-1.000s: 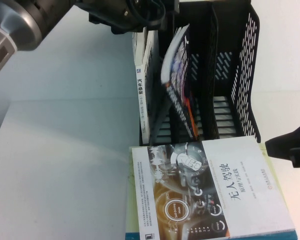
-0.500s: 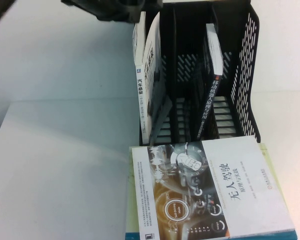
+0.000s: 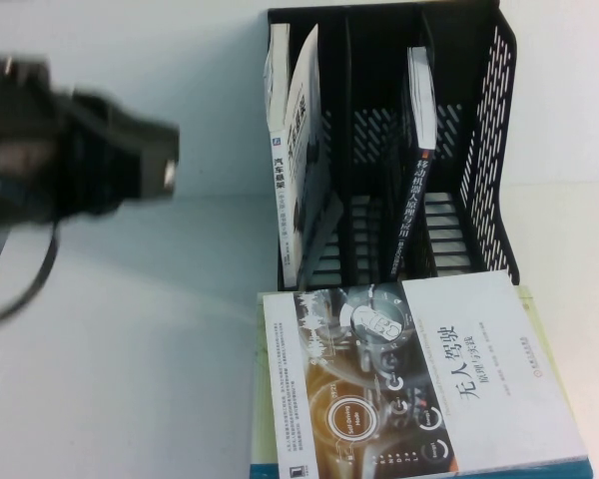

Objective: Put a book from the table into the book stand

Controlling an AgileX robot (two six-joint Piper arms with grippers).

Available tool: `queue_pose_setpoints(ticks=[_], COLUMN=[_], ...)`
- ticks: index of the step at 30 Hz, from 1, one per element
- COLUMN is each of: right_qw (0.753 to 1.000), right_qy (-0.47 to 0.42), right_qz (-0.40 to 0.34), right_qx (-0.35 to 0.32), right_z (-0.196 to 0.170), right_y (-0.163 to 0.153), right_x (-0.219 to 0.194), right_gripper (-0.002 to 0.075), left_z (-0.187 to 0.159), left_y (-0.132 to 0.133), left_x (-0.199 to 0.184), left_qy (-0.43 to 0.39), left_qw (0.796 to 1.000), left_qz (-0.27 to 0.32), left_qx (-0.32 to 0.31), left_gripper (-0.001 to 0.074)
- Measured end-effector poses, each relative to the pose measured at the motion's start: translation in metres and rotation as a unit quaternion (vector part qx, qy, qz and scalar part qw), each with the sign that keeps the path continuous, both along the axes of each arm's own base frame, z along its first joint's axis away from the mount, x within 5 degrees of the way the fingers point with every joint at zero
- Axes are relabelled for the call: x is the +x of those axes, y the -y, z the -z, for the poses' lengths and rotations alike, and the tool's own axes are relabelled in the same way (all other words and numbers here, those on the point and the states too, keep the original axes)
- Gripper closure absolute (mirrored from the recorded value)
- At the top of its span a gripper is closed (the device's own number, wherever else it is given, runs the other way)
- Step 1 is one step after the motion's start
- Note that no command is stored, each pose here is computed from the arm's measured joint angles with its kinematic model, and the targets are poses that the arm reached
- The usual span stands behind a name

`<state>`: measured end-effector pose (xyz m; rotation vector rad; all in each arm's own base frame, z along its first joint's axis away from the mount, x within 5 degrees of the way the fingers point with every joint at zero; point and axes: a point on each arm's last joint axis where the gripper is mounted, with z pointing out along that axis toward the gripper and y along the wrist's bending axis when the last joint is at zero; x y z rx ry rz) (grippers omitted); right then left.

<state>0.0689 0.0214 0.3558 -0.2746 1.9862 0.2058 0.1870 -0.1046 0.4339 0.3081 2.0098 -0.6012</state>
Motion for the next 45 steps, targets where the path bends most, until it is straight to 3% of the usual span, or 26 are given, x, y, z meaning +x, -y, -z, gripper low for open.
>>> queue_pose_setpoints(ticks=[4,9,16,21,31,37,45], right_qw=[1.000,0.999,0.999,0.999,0.998,0.998,0.998], right_qy=[-0.020,0.014,0.012,-0.036,-0.043,-0.043,-0.043], right_qz=[0.013,0.025,0.028,0.030,0.030,0.030,0.030], right_qx=[0.018,0.046,0.040,0.025,0.023,0.023,0.023], right_z=[0.033,0.063,0.084,0.094,0.095,0.095,0.095], right_y=[0.004,0.007,0.009,0.010,0.010,0.010,0.010], right_x=[-0.014,-0.022,-0.023,-0.026,-0.027,-0.027,-0.027], right_gripper=[0.0729,0.0729,0.0729,0.0729,0.0729,0.0729,0.0729], left_z=[0.062,0.107,0.112,0.114,0.118,0.122,0.186], left_y=[-0.016,-0.034,-0.044,-0.045,-0.045,-0.065,-0.089], left_x=[-0.044,-0.084,-0.111,-0.116,-0.121,-0.129,-0.133], left_qy=[-0.019,0.011,0.048,0.037,0.022,0.105,0.166], left_qw=[0.999,0.999,0.997,0.997,0.998,0.994,0.966], left_qz=[0.011,0.014,0.031,0.043,0.057,-0.030,-0.200], left_qx=[-0.028,-0.051,-0.057,-0.050,-0.035,-0.014,0.003], left_gripper=[0.0736,0.0736,0.0737,0.0737,0.0737,0.0737,0.0737])
